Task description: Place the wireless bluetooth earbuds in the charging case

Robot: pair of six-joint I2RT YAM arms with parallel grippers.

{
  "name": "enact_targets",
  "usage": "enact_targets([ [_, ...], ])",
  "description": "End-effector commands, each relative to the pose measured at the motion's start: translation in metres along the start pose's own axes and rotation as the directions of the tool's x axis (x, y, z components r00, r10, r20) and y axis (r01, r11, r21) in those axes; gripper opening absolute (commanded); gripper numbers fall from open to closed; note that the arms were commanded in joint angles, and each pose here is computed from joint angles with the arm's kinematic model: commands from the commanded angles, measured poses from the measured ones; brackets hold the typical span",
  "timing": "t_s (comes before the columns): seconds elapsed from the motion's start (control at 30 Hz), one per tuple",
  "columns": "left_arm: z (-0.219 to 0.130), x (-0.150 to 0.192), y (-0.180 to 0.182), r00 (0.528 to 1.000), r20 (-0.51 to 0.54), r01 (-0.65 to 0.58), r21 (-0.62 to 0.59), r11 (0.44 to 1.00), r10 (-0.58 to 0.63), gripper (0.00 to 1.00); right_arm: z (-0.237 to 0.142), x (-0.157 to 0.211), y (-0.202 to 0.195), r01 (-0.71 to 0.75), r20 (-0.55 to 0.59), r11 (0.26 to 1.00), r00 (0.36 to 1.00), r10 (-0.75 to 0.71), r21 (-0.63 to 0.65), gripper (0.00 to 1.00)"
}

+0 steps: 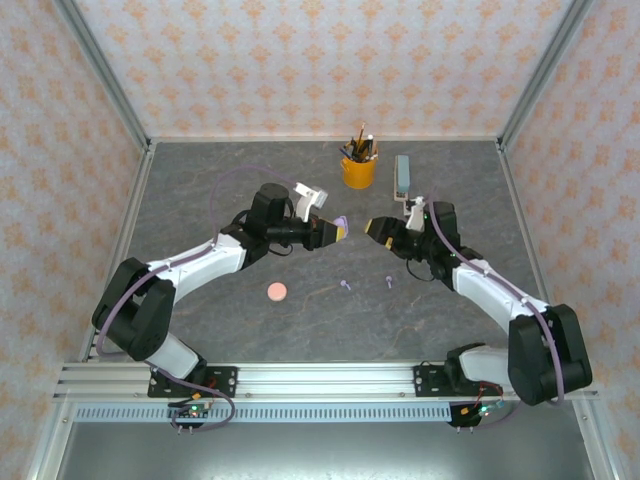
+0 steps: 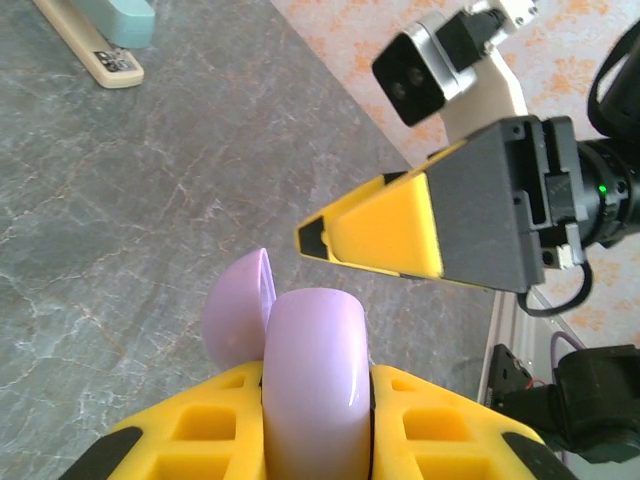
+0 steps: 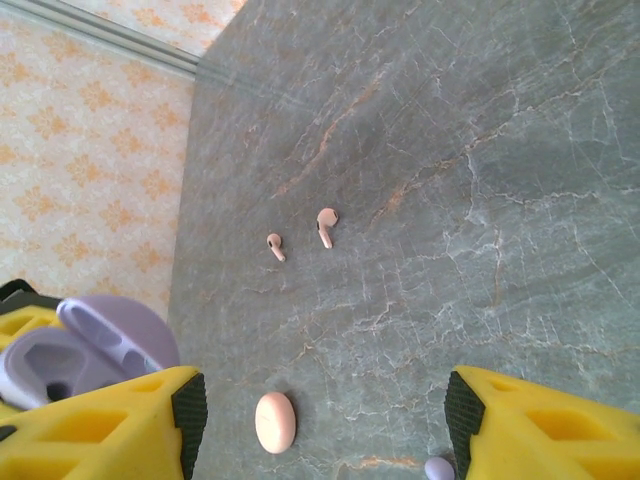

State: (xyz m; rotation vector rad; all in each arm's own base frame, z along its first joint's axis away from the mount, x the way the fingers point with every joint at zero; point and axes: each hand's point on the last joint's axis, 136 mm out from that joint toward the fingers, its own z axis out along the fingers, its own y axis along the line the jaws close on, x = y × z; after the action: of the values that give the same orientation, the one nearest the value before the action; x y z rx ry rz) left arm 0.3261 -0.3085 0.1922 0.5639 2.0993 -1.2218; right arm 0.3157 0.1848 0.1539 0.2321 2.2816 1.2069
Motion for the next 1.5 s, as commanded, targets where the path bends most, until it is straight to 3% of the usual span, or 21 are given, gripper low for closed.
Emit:
enact_targets([
  [0.0, 0.004, -0.011, -0.003, 0.999, 0.033, -0.04, 0.012, 0.999, 0.039, 0.0, -0.005, -0.003, 0.003, -0.03, 0.022, 0.999, 0.999, 0.03, -0.014, 0.66],
  [0.37, 0.007, -0.02, -0.024, 0.999, 0.04, -0.014, 0.137, 0.99, 0.009, 0.0, -0.012, 0.009, 0.044, 0.142, -0.055, 0.971, 0.986, -0.155, -0.194, 0.6],
  [0.7, 0.006, -0.023, -0.033, 0.999, 0.033, -0.012, 0.179, 0.984, 0.006, 0.0, -0.008, 0.009, 0.049, 0.162, -0.075, 0.962, 0.98, -0.183, -0.222, 0.52],
  [1.47, 0.013, -0.022, -0.042, 1.0, 0.014, -0.019, 0.198, 0.98, 0.017, 0.0, -0.003, 0.003, 0.063, 0.189, -0.075, 0.949, 0.974, -0.214, -0.252, 0.47],
])
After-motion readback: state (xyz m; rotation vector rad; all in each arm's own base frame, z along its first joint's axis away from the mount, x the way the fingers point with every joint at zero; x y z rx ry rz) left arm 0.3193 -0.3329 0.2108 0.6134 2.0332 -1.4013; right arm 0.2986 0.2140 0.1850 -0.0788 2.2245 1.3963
